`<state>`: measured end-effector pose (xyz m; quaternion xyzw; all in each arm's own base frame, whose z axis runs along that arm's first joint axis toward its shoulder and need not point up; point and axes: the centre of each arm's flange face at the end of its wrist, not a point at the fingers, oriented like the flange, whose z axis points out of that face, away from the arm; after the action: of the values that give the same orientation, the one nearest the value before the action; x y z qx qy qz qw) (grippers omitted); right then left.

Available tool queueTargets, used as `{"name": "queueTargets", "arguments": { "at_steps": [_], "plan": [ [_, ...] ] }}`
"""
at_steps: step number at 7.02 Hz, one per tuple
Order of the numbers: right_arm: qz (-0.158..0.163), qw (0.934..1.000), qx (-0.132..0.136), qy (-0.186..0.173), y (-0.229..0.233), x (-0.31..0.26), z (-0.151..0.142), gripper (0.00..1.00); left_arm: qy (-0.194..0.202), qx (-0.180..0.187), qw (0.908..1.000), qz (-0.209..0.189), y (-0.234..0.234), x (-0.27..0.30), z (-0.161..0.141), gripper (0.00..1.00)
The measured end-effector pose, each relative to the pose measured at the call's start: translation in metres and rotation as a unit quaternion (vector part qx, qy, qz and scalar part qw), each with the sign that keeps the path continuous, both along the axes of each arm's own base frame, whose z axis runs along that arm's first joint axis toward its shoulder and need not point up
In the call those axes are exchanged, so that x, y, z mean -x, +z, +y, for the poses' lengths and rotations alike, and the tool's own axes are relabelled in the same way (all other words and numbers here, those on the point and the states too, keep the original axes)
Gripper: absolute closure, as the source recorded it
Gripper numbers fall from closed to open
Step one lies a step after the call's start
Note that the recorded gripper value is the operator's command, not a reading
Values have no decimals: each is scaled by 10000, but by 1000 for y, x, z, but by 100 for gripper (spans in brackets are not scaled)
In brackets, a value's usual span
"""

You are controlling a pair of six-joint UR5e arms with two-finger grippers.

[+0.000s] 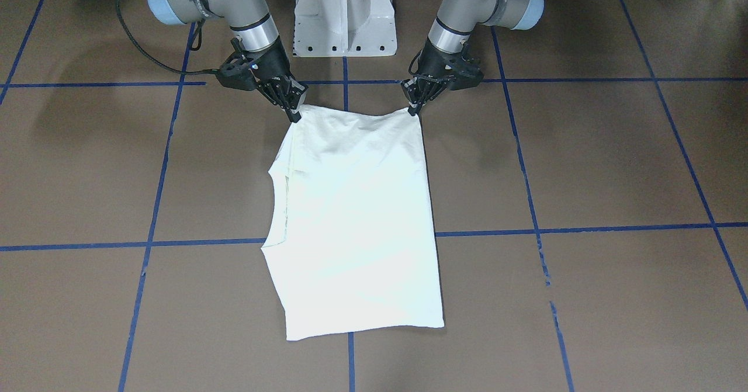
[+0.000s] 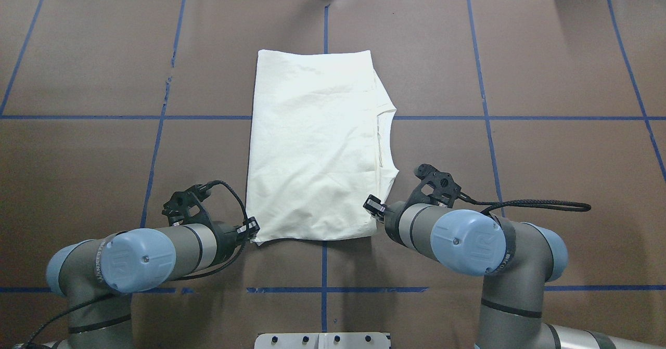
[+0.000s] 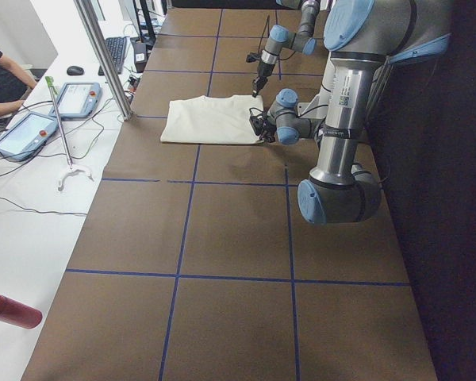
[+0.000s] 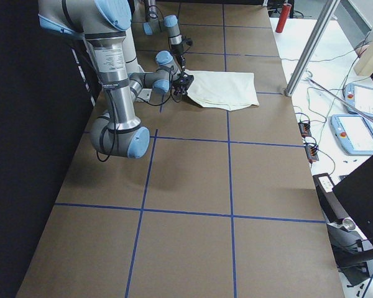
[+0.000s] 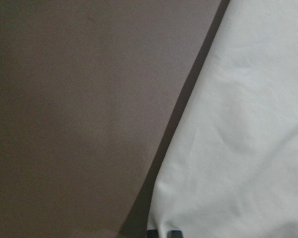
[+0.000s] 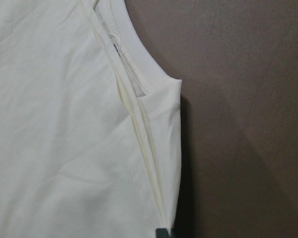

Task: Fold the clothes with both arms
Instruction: 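Move both grippers to the shirt's near corners closest to the robot, then grasp the near corners with both grippers and fold them toward the far edge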

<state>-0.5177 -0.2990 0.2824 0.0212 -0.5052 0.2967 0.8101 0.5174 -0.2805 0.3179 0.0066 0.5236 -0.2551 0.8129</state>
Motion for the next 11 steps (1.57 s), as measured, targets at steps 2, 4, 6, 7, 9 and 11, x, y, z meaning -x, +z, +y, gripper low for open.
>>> {"name": "queueTargets", "arguments": {
  "at_steps": [2, 4, 6, 7, 9, 11],
  "plan": [
    [-61, 10000, -18, -5, -4, -7, 2, 100, -16, -6, 9998, 204, -24, 19, 5, 100],
    [-224, 9995, -51, -197, -8, -43, 33, 100, 26, 305, 9978, 581, -69, 49, 34, 100],
    [-540, 9978, -116, -374, -29, -84, 59, 100, 87, 541, 9933, 1021, -111, 82, 54, 100],
    [-652, 9973, -146, -313, -39, -92, 52, 100, 22, 547, 9931, 1039, -127, 96, 45, 100],
    [-474, 9985, -129, -250, -36, -76, -19, 100, -324, 321, 9965, 700, -129, 89, -14, 100],
    [-320, 9993, -62, -201, -31, -66, -76, 100, -498, 92, 9986, 180, -109, 58, -68, 100]
  ]
}}
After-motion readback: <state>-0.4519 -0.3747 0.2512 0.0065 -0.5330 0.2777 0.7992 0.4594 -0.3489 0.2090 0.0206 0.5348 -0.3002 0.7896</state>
